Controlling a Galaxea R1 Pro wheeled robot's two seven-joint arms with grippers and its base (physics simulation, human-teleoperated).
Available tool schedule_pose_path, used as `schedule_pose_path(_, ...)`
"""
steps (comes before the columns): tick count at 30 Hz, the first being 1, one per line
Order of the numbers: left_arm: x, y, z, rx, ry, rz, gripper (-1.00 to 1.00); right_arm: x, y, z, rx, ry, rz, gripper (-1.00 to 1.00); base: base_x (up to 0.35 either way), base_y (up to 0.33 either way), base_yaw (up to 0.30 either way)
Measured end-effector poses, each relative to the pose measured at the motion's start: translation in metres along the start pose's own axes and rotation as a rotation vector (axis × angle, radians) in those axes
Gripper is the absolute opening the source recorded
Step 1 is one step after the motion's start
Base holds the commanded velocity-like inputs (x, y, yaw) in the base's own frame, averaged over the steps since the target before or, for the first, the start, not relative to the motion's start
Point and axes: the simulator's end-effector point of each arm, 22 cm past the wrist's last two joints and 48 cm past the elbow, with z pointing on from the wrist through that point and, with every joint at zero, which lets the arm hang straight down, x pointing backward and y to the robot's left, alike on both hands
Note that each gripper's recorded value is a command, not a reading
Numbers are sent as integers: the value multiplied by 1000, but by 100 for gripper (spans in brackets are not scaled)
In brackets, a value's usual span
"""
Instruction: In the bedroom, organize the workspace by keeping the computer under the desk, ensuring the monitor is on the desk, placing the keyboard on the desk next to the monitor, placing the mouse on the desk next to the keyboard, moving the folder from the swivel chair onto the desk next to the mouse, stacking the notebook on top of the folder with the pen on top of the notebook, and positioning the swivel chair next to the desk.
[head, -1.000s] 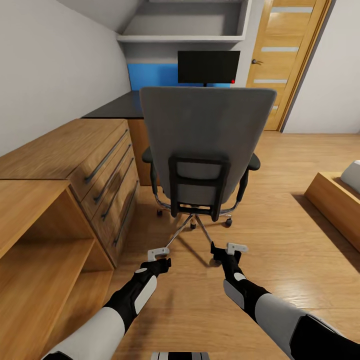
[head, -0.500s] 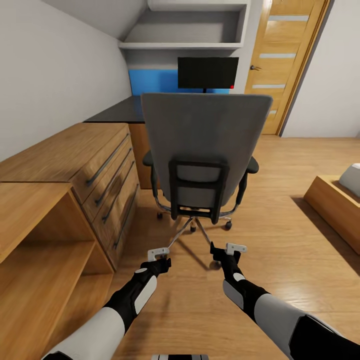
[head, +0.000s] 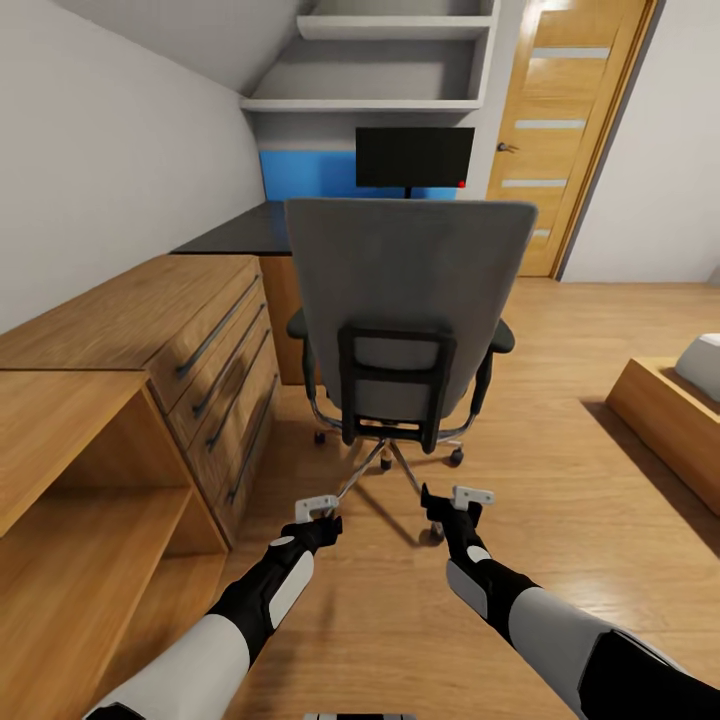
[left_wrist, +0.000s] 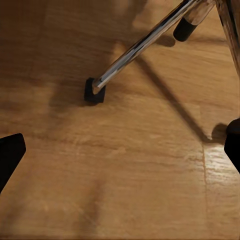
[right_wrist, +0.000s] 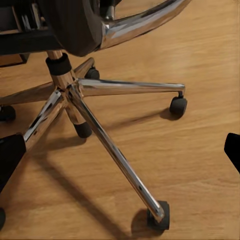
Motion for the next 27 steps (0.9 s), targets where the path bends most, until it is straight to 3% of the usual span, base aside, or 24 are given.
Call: schedule_pose_path(27,-10,-2,-6,3,-17,3,100,-17,2,-3,-3,-36,6,100,0,0,0)
